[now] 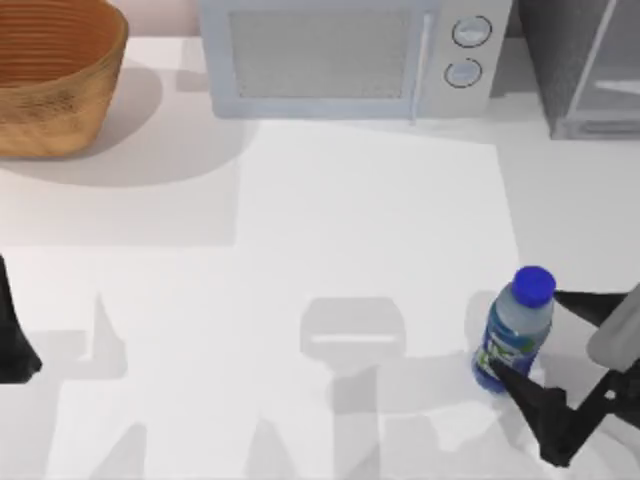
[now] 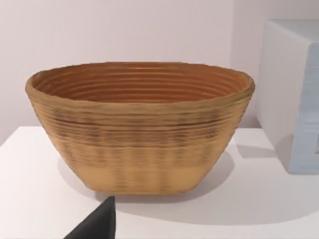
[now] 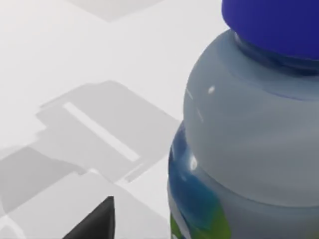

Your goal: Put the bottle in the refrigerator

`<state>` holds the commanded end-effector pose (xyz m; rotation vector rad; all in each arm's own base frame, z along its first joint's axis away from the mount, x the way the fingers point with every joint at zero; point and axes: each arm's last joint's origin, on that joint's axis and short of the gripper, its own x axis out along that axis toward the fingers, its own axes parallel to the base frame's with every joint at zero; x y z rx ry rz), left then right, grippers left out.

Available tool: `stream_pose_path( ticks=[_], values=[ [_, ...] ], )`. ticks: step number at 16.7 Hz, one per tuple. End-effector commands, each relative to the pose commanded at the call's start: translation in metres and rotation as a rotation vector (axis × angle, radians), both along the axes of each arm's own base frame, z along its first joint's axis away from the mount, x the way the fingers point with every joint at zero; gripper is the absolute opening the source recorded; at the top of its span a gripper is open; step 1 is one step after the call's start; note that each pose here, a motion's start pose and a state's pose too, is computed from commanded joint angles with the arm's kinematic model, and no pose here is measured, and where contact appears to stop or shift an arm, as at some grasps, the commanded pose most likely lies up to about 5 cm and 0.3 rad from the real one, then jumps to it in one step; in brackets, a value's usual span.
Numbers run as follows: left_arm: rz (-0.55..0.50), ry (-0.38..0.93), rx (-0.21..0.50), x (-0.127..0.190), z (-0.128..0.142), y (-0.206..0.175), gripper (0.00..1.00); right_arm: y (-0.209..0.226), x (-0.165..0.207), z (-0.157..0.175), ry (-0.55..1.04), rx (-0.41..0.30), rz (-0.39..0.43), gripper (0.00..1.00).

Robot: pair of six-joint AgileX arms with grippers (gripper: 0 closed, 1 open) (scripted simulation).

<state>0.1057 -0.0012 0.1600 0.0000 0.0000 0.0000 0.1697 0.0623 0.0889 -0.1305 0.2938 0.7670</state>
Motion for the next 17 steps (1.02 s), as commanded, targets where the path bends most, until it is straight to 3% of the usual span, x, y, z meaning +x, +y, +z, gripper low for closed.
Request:
stream_pose_path(
  ticks=[11, 17],
  values=[
    [0.000, 0.000, 0.000, 0.000, 0.000, 0.000, 1.00, 0.021, 0.016, -0.014, 0.000, 0.000, 0.000, 1.00],
    [0.000, 0.000, 0.000, 0.000, 0.000, 0.000, 1.00, 0.021, 0.016, -0.014, 0.000, 0.000, 0.000, 0.55]
  ],
)
